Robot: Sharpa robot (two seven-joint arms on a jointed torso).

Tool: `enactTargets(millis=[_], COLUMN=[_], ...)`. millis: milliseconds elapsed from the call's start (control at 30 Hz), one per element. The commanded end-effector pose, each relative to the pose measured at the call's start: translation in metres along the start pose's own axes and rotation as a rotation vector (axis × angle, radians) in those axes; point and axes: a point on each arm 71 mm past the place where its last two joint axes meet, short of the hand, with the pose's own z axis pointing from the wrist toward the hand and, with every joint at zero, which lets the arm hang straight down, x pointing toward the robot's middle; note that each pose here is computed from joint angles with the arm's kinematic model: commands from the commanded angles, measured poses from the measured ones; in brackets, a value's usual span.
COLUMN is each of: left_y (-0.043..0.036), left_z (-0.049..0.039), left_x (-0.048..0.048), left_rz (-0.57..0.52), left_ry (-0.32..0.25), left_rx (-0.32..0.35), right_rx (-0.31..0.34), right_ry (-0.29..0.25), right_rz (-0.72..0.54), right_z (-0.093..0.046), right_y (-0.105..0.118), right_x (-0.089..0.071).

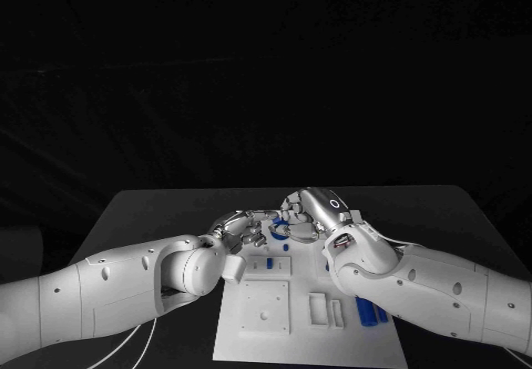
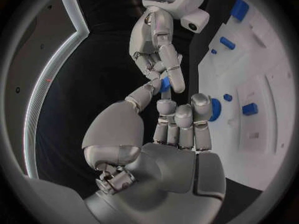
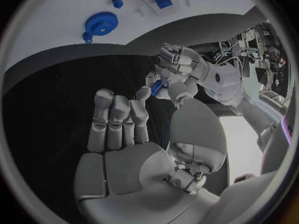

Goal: Assemble the parts on the task board

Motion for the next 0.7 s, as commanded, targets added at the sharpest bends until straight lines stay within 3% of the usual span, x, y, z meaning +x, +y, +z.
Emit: enactTargets(millis=[33, 700], left_y=[0.0002, 0.0010], left_z=[-0.0002, -0.0002], left_x=[0.0028, 0.0032], left_rz=[-0.007, 0.005], left_ry=[0.017, 0.021], left_rx=[0.002, -0.001], right_rx=[-0.005, -0.001], right_ry=[-0.012, -0.015], right_rz=[-0.006, 0.008], right_z=[-0.0002, -0.0007], right_y=[0.0008, 0.0008], right_x=[-0.0009, -0.0010])
